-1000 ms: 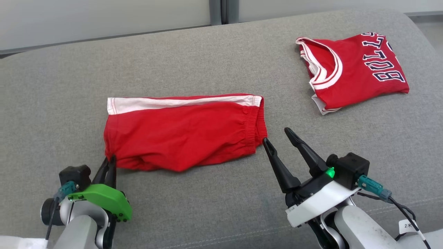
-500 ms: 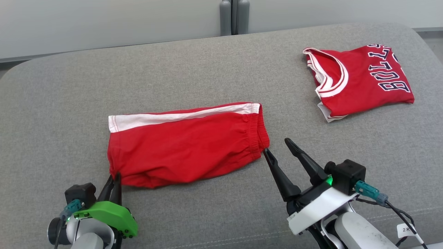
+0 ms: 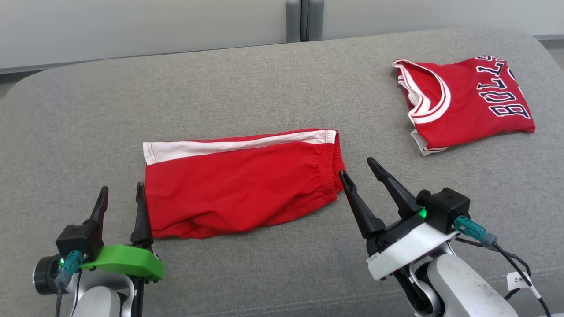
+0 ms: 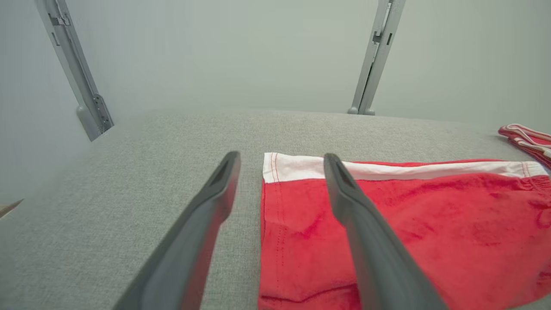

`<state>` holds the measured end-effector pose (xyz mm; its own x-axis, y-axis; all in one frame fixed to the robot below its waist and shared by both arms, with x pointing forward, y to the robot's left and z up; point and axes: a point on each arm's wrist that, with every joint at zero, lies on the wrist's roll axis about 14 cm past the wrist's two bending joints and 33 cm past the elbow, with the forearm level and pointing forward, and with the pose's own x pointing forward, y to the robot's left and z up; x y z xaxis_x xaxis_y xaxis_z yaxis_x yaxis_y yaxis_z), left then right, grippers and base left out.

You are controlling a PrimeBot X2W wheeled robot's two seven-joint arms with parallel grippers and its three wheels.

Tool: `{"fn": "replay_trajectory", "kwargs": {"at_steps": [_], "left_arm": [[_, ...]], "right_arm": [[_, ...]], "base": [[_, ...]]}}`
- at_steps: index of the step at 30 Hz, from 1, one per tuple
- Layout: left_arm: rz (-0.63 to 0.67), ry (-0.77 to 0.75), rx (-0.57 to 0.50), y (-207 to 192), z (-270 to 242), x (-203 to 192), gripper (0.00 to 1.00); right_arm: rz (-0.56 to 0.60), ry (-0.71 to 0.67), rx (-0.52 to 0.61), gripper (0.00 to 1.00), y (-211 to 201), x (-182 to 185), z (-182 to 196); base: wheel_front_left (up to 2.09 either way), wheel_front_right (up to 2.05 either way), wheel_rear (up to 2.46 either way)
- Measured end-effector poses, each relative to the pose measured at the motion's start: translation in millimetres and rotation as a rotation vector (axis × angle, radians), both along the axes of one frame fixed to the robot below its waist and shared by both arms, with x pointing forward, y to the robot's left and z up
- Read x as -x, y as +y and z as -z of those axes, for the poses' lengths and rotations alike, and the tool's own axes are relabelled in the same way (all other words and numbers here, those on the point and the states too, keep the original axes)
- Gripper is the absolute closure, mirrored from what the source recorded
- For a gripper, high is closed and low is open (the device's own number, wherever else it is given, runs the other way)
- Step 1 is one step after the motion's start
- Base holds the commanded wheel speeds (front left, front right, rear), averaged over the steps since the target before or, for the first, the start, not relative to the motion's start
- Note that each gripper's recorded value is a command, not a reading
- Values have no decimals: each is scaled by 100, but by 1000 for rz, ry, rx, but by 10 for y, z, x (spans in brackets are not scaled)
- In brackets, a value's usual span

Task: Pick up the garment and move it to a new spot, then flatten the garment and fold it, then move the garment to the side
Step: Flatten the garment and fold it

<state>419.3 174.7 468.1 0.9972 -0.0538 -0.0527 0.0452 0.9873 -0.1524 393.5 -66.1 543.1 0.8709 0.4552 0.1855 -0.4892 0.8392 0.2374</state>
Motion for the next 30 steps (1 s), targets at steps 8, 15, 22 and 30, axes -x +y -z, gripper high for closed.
{"fn": "replay_trajectory", "kwargs": {"at_steps": [8, 15, 22, 30], "left_arm": [[-98, -109, -86, 305, -329, 156, 0], [-150, -112, -127, 467, -340, 400, 0], [-133, -81, -149, 439, -233, 640, 0], [-113, -61, -167, 468, -170, 784, 0]], "right_arm": [[77, -28, 41, 0, -206, -97, -33], [141, -25, 47, 0, -380, -42, -17], [187, -8, 95, 0, -522, 81, 90], [221, 24, 123, 0, -639, 148, 209]], "base": [[0, 0, 0], [0, 0, 0], [0, 0, 0], [0, 0, 0]]}}
